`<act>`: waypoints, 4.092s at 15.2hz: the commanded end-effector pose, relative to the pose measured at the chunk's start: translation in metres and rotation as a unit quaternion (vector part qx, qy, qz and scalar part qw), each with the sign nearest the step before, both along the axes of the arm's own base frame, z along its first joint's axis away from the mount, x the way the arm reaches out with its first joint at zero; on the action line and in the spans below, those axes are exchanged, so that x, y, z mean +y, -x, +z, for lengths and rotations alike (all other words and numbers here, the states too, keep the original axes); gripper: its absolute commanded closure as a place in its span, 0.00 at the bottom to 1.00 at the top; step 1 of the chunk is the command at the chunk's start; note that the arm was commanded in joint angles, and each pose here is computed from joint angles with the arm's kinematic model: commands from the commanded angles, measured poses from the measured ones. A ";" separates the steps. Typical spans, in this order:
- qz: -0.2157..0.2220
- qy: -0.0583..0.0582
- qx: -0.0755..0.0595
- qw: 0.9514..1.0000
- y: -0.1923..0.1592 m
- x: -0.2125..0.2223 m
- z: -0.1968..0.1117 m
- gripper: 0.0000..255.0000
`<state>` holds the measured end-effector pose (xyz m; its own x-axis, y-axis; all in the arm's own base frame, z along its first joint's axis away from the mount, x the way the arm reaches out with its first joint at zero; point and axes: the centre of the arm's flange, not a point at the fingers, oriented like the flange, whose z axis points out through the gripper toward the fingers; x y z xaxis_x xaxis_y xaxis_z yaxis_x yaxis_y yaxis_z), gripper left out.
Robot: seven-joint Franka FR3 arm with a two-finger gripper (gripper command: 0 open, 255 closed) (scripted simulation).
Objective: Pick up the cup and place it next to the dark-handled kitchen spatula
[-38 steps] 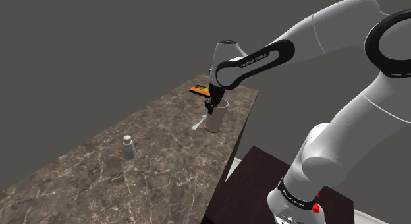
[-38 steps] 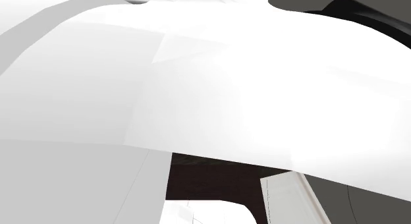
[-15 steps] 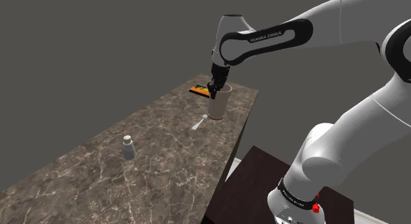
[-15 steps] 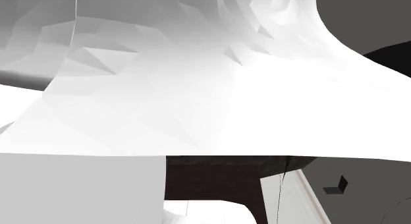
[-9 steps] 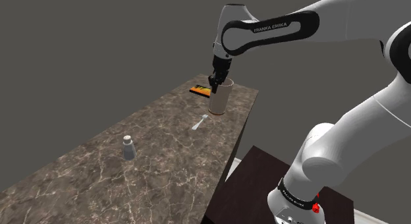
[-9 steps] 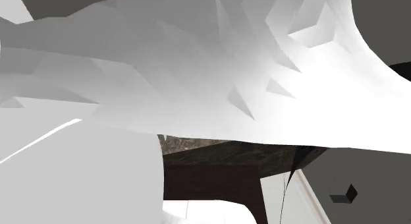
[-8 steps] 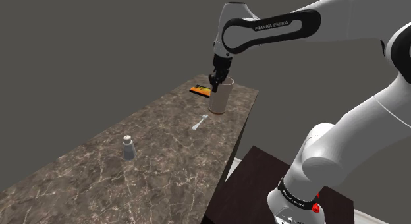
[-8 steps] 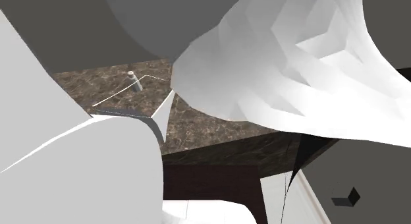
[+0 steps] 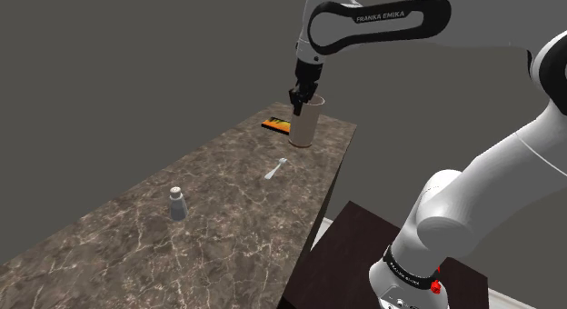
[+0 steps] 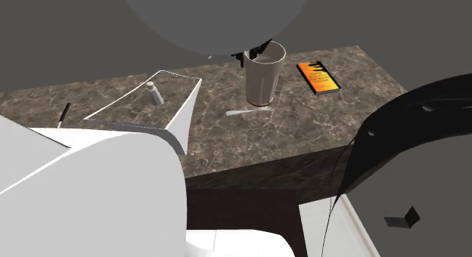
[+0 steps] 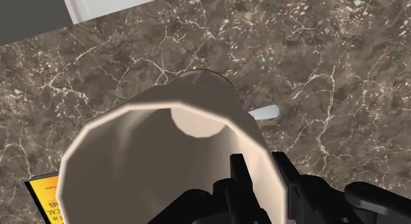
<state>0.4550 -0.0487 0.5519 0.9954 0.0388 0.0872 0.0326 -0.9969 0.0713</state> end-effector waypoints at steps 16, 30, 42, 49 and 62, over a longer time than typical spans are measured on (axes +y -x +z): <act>0.000 0.000 0.000 1.000 0.010 0.025 0.076 1.00; 0.000 0.000 0.000 1.000 0.071 0.200 0.077 1.00; 0.000 0.000 0.000 1.000 0.122 0.350 0.077 1.00; 0.000 0.000 0.000 1.000 0.152 0.437 0.078 1.00; 0.000 0.000 0.000 1.000 0.194 0.557 0.057 1.00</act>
